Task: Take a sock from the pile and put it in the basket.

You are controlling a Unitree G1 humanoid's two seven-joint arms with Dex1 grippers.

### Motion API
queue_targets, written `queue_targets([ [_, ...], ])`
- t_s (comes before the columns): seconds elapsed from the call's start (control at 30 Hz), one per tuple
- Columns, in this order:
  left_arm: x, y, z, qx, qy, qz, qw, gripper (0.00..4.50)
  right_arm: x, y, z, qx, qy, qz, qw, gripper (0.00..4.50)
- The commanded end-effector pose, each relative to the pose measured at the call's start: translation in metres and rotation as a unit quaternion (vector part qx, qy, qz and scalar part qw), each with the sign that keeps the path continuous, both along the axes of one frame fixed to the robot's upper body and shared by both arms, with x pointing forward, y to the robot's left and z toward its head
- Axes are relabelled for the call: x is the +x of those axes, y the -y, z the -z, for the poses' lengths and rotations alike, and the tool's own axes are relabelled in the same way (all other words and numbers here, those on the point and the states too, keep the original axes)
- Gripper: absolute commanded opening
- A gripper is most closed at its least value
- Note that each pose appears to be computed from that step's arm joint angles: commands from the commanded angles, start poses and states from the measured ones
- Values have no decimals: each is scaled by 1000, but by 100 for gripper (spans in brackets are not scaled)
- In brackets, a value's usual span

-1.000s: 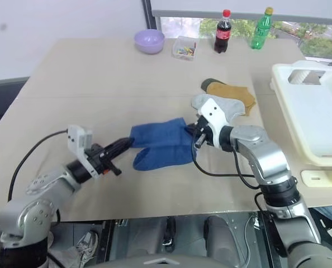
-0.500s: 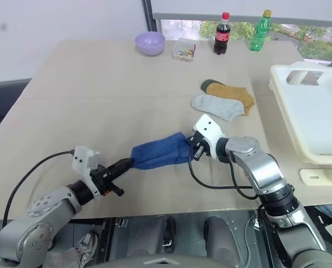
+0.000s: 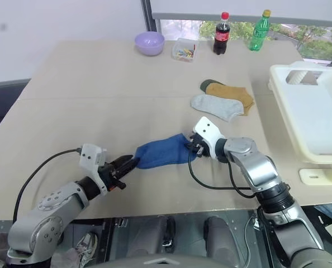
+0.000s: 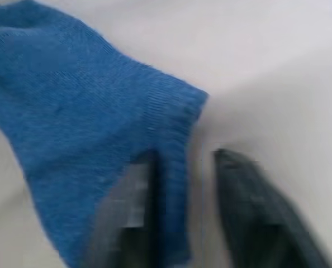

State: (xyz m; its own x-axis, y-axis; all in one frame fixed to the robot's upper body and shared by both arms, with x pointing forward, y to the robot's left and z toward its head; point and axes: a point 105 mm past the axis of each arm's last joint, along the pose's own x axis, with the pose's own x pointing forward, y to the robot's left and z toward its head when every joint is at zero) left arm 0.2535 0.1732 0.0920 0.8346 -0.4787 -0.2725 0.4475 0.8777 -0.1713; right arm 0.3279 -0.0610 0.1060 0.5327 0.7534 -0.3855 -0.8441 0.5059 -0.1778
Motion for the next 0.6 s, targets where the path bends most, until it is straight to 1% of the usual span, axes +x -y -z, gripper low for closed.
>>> queue_targets([
  [0.03, 5, -3, -13, -3, 33, -2, 999, 357, -2, 1, -12, -2, 37, -6, 999, 286],
  [0.13, 2, -5, -20, -8, 44, 17, 999, 357, -9, 3, -19, -3, 59, -28, 998, 286],
  [0.2, 0, -11, -25, -4, 51, 30, 998, 365, -11, 6, -29, 8, 74, -28, 997, 230],
  [0.23, -3, -14, -28, -4, 52, 49, 997, 365, -16, 8, -35, 15, 82, -38, 996, 195],
  [0.3, -6, -17, -32, 3, 52, 81, 995, 365, -25, 8, -44, 26, 94, -62, 993, 106],
  [0.33, -8, -17, -32, 4, 49, 97, 994, 365, -30, 5, -46, 31, 97, -81, 992, 45],
  [0.37, -9, -17, -31, 5, 43, 106, 993, 365, -33, 2, -47, 37, 97, -89, 991, 45],
  [0.4, -10, -17, -29, 12, 36, 118, 992, 365, -35, -2, -47, 43, 94, -97, 990, 20],
  [0.5, -8, -18, -21, 36, 14, 133, 990, 365, -35, -16, -37, 35, 94, -118, 988, 20],
  [0.6, -3, -12, -13, 22, -16, 133, 991, 365, -29, -26, -18, 17, 85, -125, 988, 20],
])
